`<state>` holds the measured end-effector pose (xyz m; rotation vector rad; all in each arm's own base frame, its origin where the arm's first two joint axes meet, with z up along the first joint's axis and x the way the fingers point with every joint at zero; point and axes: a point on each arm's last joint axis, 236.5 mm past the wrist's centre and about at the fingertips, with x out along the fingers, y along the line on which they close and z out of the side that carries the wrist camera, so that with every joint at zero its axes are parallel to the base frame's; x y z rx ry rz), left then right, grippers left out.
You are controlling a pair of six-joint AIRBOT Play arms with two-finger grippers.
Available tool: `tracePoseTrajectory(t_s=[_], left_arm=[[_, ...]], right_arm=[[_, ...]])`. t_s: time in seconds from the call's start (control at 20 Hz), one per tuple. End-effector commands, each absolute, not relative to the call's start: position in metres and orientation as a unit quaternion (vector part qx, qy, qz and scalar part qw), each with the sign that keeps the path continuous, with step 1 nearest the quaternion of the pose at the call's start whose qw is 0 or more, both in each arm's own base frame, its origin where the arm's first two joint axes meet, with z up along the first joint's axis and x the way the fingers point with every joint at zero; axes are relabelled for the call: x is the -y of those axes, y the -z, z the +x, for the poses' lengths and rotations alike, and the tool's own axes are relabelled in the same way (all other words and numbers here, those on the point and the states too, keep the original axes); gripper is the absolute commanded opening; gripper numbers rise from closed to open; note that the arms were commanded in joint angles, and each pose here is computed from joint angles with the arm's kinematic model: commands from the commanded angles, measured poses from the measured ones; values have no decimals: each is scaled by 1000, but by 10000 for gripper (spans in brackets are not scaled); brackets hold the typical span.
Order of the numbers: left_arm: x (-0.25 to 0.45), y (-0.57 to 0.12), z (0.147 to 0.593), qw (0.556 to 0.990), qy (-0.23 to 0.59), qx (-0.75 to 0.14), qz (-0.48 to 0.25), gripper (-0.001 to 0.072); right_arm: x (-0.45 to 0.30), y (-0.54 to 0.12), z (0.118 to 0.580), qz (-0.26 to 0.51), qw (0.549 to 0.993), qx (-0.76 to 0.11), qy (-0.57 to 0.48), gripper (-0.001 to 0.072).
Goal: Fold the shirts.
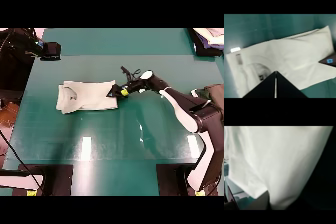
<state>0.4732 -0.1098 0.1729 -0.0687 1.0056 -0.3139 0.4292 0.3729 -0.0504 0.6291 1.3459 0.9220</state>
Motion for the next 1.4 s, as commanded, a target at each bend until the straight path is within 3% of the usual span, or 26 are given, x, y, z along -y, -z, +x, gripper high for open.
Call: tracePoseTrajectory(t_s=[0.0,0.2,0.4,0.6,0.8,1.05,1.35], left_arm=[[118,-174,471,860,165,-481,-43,29],[118,-171,464,852,168,-494,-41,29],[119,-170,461,849,170,-499,-42,29],[133,-177,463,849,193,-487,-63,29],[151,-187,464,848,224,-472,-92,29],[155,-189,463,846,231,-471,-98,29],[155,-189,463,846,231,-470,-97,29]], right_arm=[[-402,30,437,248,660,-551,-447,17],[-354,-21,462,235,684,-522,-453,15],[-196,-80,502,173,783,-494,-336,15],[-30,-124,494,157,840,-478,-201,14],[92,-156,477,195,876,-431,-89,15],[162,-170,459,244,887,-391,-38,14],[193,-232,446,202,918,-341,-12,14]])
